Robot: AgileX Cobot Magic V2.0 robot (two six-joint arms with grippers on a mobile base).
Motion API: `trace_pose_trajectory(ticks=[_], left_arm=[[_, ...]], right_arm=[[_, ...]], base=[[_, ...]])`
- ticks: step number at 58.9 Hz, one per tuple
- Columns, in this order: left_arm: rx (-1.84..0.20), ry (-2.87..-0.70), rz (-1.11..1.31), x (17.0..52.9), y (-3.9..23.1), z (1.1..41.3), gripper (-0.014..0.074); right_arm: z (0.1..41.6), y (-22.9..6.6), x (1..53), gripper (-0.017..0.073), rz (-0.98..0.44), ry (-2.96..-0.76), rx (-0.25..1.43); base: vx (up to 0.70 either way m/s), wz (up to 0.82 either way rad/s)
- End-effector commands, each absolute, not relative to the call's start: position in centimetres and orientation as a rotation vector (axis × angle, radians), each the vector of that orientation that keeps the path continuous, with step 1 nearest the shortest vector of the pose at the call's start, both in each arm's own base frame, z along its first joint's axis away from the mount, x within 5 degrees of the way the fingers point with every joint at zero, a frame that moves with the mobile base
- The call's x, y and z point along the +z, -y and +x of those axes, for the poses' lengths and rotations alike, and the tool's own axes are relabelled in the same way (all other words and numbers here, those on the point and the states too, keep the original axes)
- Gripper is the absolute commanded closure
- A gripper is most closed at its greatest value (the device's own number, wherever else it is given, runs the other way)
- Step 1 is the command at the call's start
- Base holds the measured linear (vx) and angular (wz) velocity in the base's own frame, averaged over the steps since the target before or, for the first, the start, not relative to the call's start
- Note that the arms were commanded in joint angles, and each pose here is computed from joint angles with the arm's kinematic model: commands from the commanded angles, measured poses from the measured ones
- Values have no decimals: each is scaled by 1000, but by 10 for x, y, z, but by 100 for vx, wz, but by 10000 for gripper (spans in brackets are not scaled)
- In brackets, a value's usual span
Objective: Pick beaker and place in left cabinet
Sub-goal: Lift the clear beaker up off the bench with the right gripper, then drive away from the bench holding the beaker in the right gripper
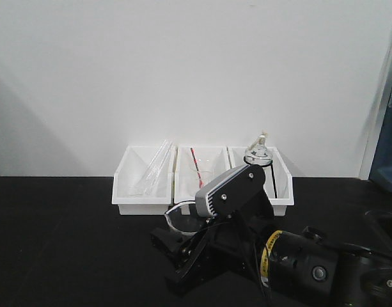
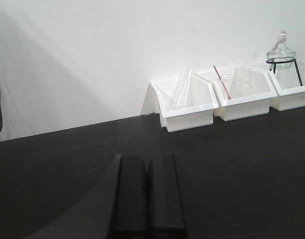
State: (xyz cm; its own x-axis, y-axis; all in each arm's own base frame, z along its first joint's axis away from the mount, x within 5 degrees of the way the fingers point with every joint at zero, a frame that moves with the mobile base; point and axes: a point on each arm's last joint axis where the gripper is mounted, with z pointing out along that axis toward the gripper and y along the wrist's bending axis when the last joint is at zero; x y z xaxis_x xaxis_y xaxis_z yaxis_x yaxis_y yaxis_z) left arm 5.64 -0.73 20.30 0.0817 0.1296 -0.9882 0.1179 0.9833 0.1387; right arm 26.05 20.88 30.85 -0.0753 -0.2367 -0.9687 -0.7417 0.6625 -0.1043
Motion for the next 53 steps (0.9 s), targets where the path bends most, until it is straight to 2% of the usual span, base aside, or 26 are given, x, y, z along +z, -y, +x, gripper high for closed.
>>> trace_pose_trajectory(ticks=[1,28,53], left_arm=[[2,-1416,189,205,7,55,592],[2,-1416,189,205,7,55,592],[2,-1416,189,205,7,55,592]], right_arm=[[255,-207,336,380,-783,-1531,553],[255,-207,336,380,-783,-1531,553],[255,-207,336,380,-783,-1531,553]], base=[[-6,0],[-13,12],[-16,42]])
